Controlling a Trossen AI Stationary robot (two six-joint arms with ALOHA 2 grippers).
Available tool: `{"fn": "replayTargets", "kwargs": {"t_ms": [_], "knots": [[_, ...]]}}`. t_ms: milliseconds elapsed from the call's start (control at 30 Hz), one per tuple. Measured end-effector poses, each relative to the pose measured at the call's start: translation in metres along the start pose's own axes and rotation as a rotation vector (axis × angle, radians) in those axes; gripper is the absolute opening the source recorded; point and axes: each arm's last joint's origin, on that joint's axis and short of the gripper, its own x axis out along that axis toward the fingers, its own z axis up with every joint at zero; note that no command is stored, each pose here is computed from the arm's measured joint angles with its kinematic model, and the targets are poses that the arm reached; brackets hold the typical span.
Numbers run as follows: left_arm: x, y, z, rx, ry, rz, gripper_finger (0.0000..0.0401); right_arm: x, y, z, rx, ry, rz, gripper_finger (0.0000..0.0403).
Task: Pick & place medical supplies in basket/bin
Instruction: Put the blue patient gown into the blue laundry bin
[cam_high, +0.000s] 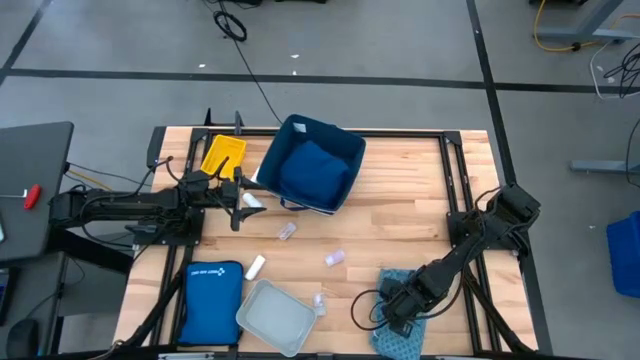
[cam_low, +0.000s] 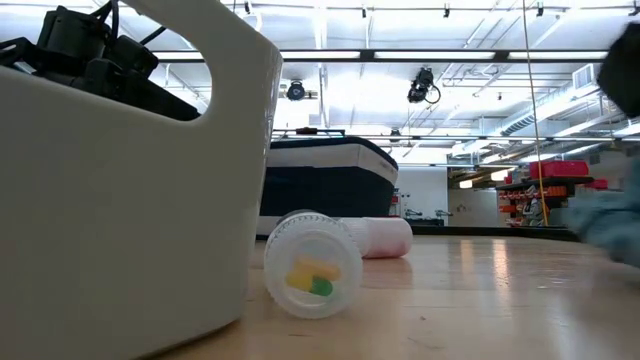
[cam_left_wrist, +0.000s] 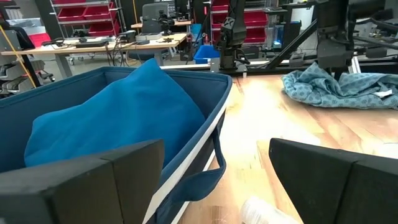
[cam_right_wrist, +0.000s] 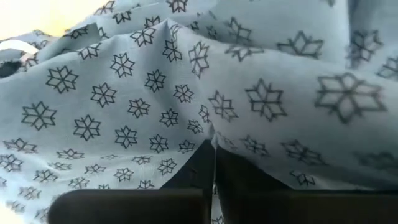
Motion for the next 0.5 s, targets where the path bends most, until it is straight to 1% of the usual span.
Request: {"fn": "replayTargets", "kwargs": {"t_ms": [100,167,300,500], "knots": [[0.0,0.0,0.0,0.0,0.001,0.008,0.0292,-0.002,-0.007,0.012,-0.023,-0.094,-0.059,0.0005],[0.0,0.0,0.0,0.002,0.002,0.012,0.0292,-0.004,-0.013,0.022,-0.038,-0.157,-0.104,0.0006],[0.0,0.0,0.0,0.006,0.002,0.012,0.0292,-0.009,-0.03,0.045,-0.057,-0.242,-0.21,0.0004],[0.0,0.0,0.0,0.006,0.002,0.012,0.0292,-0.019,-0.067,0.071,0.013,-0.325,-0.487,0.0002]]}}
